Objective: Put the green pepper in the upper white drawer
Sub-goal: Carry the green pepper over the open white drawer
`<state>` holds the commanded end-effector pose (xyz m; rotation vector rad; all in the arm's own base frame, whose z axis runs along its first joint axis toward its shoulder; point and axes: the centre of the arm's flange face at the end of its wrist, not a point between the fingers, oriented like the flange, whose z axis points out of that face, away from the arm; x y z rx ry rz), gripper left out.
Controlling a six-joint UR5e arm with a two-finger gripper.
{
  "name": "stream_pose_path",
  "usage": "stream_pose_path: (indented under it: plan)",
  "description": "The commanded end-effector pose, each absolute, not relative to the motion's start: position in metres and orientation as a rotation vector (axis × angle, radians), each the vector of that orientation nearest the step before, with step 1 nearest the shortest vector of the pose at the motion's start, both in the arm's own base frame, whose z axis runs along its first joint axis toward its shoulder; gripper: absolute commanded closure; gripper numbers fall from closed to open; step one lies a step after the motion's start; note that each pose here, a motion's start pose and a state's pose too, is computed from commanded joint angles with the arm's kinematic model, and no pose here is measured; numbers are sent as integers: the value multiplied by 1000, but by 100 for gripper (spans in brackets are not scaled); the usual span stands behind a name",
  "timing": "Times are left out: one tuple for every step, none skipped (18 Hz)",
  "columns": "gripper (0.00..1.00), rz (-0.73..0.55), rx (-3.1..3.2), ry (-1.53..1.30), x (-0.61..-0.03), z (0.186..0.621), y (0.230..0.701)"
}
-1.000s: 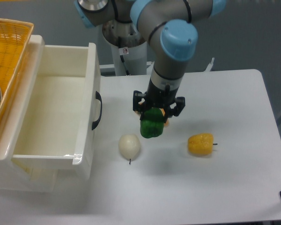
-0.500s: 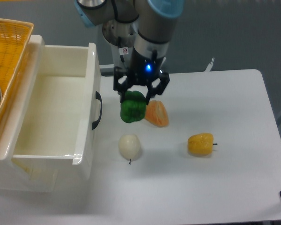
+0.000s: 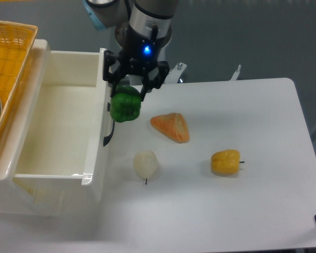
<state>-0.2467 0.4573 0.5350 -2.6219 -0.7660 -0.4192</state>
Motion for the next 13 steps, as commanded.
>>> stream_pose_path:
  plan:
    - [66,-431,-2623,-755,-241,535,461]
    - [66,-444,-2621,-742,-236,536,463]
    - [65,-451,-2624,-732,-231,536,465]
    - [63,-450,-2624,-731,-228,538,466]
    - [62,-445,-2622,-726,-224,541,465]
    - [62,-447,-2625,-720,-220,541,465]
    - [62,-449,-2631,-710,-216,540,467]
    - [62,-452,-2635,-698,-212,540,469]
    - [62,-456,-2641,-690,-208,539,471]
    - [62,-458,-2643,-684,-206,539,472]
    - [62,-459,-2644,-684,-206,538,472]
    - [62,-461,-2644,-682,-206,538,472]
    - [62,-465,-2650,-664,-199,538,475]
